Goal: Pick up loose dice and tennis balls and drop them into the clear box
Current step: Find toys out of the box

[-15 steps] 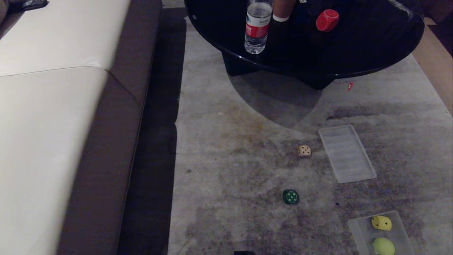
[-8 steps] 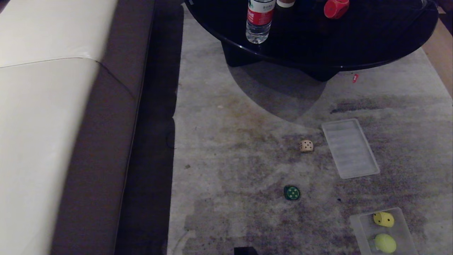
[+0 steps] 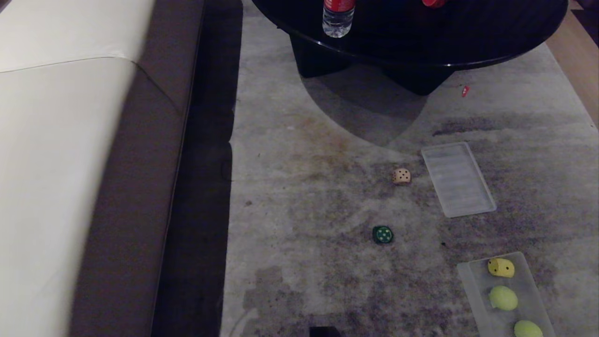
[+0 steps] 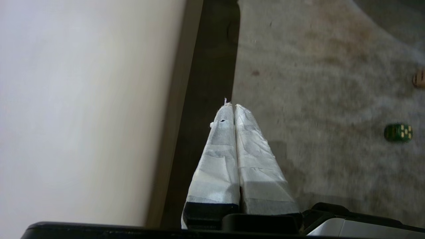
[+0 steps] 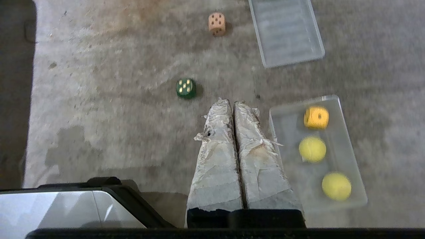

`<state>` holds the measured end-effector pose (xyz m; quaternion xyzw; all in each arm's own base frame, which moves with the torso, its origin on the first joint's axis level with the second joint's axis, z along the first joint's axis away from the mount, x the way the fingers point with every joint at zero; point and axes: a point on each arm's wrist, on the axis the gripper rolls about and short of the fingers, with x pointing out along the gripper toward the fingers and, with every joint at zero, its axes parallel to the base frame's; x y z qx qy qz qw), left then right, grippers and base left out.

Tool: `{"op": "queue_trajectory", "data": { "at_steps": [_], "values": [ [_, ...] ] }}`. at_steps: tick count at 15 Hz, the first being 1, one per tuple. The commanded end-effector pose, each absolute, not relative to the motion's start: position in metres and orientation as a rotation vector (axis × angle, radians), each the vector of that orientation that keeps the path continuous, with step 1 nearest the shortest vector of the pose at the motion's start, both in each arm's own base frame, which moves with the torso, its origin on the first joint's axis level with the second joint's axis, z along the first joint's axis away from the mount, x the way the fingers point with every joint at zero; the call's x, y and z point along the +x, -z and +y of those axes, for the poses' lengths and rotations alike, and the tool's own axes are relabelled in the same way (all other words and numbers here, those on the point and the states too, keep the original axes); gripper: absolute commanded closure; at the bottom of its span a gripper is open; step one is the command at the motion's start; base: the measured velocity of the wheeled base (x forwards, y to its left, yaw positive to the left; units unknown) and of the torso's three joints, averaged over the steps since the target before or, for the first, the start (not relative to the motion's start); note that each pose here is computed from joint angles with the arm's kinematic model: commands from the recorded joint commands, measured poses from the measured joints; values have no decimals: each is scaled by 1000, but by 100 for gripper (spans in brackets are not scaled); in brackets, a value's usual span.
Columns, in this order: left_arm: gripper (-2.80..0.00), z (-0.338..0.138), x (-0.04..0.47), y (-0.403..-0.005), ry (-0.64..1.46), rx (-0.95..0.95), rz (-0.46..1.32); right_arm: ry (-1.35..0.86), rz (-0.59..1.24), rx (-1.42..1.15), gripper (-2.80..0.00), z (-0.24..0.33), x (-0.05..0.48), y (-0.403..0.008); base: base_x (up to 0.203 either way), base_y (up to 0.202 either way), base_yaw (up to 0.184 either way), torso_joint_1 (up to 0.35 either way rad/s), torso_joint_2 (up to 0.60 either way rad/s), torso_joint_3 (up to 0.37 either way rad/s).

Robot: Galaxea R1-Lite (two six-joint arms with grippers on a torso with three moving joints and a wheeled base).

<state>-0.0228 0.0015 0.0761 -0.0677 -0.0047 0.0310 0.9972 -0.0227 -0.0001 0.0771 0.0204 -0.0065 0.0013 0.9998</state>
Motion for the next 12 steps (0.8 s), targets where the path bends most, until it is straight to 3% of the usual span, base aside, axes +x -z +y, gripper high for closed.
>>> {"op": "queue_trajectory", "data": {
  "at_steps": [1,5,12],
  "values": [
    [0,2,-23,-76,-62,-137,-10,-3,-8,41,0,0,-22,-75,-189,0,3,1,-1,5],
    [0,2,-23,-76,-62,-132,-7,-3,-8,37,0,0,-22,-76,-139,0,-1,1,4,4],
    [0,2,-23,-76,-62,-136,-7,-5,-8,40,0,0,-22,-76,0,0,0,0,0,0]
  ]
}}
